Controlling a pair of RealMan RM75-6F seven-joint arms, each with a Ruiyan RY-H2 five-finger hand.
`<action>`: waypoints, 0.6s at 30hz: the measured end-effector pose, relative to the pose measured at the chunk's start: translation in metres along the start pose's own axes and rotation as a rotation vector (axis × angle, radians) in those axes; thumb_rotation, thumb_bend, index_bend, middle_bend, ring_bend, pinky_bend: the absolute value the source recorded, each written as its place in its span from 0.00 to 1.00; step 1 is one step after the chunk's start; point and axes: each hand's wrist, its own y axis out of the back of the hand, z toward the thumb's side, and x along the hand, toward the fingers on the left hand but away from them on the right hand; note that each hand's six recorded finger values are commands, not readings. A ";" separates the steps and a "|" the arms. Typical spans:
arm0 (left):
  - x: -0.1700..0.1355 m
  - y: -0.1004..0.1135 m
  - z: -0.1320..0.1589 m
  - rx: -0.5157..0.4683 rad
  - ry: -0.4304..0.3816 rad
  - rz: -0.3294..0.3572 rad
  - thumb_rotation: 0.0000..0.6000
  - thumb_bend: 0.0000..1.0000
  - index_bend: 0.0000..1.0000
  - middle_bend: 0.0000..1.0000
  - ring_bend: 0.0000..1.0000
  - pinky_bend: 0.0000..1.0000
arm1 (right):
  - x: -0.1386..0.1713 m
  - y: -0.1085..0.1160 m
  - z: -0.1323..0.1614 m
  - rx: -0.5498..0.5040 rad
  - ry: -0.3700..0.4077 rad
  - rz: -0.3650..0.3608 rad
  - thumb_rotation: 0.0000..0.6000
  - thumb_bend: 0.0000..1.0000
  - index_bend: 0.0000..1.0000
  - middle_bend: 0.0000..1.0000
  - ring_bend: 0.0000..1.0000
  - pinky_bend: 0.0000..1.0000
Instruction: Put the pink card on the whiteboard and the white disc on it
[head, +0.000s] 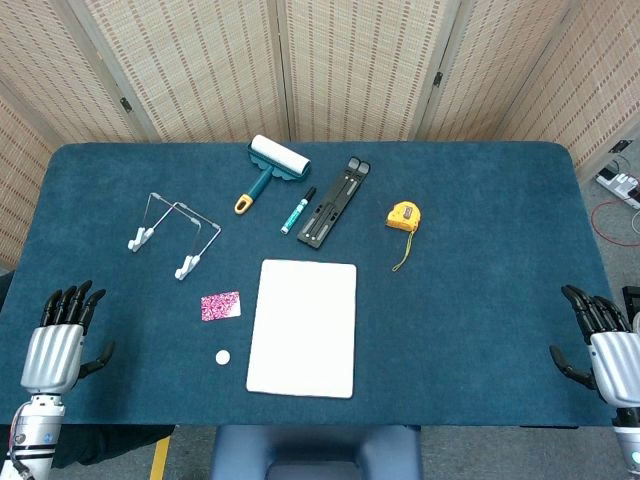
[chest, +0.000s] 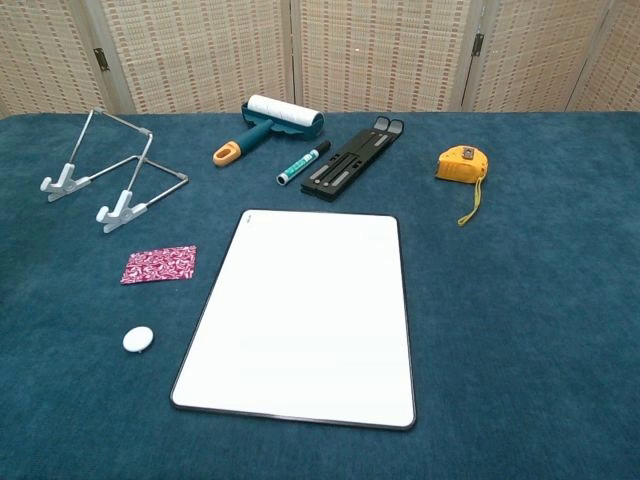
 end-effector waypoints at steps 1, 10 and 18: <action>0.002 0.000 0.001 -0.001 -0.007 0.001 1.00 0.38 0.14 0.07 0.04 0.00 | 0.000 0.000 0.000 0.000 0.000 -0.001 1.00 0.37 0.05 0.13 0.14 0.11; 0.032 0.000 0.026 -0.006 -0.112 -0.011 1.00 0.38 0.17 0.08 0.07 0.00 | -0.003 0.000 0.003 -0.002 0.019 0.003 1.00 0.37 0.05 0.13 0.14 0.11; 0.068 -0.007 0.063 0.005 -0.221 -0.066 1.00 0.38 0.19 0.11 0.09 0.00 | -0.001 0.003 0.002 -0.001 0.018 -0.003 1.00 0.37 0.05 0.13 0.14 0.11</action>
